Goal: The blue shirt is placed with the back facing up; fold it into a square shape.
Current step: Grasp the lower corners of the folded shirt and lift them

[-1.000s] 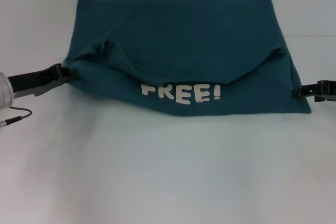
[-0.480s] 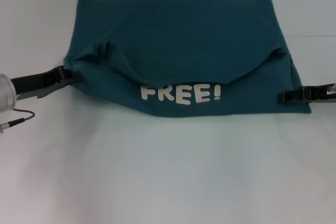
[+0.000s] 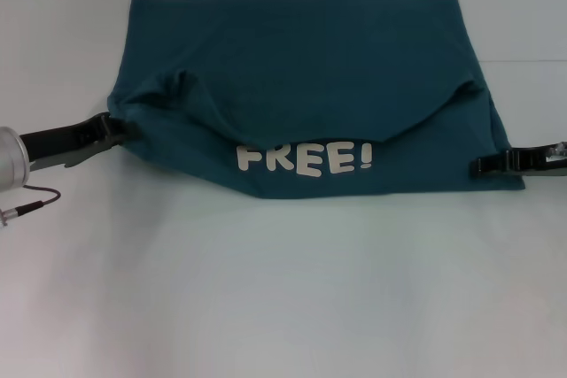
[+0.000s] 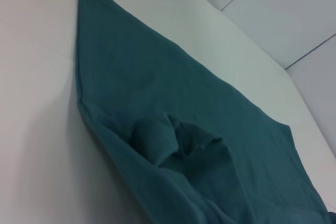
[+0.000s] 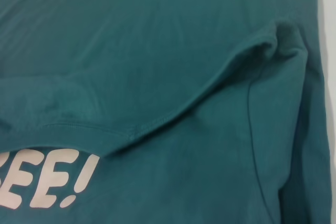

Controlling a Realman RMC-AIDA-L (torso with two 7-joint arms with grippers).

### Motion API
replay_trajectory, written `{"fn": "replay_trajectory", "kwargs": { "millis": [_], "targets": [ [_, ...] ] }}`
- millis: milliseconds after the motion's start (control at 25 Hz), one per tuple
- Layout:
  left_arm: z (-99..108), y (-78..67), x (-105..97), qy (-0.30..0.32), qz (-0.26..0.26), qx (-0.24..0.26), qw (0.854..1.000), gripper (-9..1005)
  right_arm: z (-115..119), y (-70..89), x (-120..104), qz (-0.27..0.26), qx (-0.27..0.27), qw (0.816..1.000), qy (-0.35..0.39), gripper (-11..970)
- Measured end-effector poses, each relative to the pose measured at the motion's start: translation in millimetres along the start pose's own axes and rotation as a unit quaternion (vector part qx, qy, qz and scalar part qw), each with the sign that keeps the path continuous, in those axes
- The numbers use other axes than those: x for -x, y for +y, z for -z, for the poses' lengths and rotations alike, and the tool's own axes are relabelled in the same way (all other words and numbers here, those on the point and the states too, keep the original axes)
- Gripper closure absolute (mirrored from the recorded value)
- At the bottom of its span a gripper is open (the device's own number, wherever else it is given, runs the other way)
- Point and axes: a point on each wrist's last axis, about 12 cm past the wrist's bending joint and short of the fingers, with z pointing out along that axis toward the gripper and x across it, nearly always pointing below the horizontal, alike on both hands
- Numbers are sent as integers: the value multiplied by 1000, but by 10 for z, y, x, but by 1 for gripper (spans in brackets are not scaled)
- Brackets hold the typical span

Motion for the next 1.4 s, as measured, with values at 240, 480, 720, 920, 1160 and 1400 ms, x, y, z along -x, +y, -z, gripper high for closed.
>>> {"fn": "replay_trajectory", "kwargs": {
  "millis": [240,480,720,920,1160,1400],
  "targets": [
    [0,2,-3,0,0,0,1000,969,10,-25,-13,-5,-2,1000,0,414],
    [1,4,-6,1,0,0,1000,969,34,-56,-9,-10,-4,1000,0,694],
    [15,-3,-32,9,-3,-7,1000,969,82,-61,11,-12,4,1000,1,914],
    [66,-9,-68,49,-9,-8,999,969,186,-54,39,-10,24,1000,12,907],
    [310,12,-122,137,-3,9,991,969,418,-23,-53,0,82,994,79,899],
    [701,31,-249,208,8,-12,978,970,617,-16,-277,0,136,979,153,891]
  ]
}}
